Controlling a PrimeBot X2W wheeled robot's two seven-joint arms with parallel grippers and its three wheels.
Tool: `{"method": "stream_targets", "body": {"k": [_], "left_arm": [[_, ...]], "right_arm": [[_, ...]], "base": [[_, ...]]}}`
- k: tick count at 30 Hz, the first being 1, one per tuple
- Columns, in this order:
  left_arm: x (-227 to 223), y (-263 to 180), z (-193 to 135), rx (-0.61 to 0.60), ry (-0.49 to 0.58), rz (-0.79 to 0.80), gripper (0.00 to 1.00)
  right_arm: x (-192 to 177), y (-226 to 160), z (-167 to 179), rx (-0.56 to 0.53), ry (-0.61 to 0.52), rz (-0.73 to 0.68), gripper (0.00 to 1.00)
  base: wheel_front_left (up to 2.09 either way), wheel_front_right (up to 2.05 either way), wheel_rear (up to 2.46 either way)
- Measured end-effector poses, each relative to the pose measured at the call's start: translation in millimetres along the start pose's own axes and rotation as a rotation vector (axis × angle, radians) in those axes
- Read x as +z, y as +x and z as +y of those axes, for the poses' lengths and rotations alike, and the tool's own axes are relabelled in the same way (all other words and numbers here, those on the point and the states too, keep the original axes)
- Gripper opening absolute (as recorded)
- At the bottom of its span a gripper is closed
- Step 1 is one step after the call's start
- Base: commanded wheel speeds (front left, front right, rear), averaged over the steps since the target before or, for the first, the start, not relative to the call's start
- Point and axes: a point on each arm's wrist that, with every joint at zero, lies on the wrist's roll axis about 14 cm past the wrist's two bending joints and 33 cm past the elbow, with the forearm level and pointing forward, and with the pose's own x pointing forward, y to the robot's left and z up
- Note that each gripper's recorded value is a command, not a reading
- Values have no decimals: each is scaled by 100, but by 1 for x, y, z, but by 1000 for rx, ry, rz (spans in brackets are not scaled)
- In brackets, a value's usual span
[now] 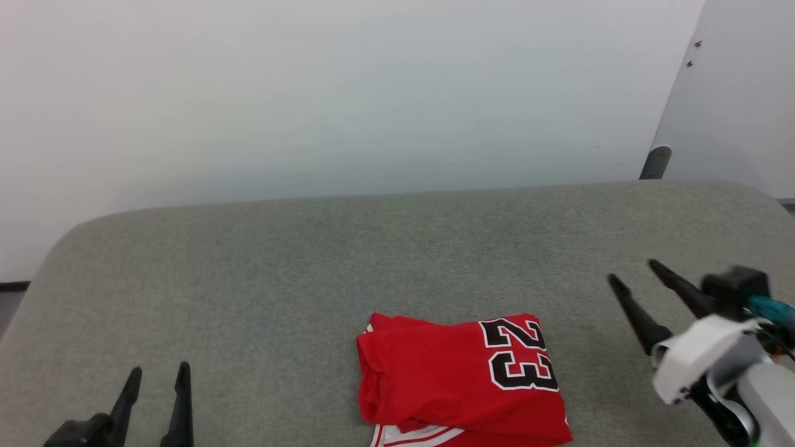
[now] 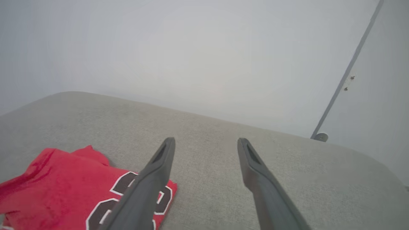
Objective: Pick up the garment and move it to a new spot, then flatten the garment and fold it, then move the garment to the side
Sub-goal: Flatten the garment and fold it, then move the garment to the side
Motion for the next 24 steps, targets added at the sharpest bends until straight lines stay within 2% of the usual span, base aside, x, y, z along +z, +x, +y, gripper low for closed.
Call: {"method": "stream_targets", "body": {"k": [10,24], "left_arm": [[-2,-1,0,-7,10,6,100],[-4,-1,2,-1,18,12,100]], "right_arm": [[-9,-37,-36,-159,41,-64,100],[-24,-65,-39,-243,71,-84,100]], "base": [[0,0,0],[0,0,0]]}}
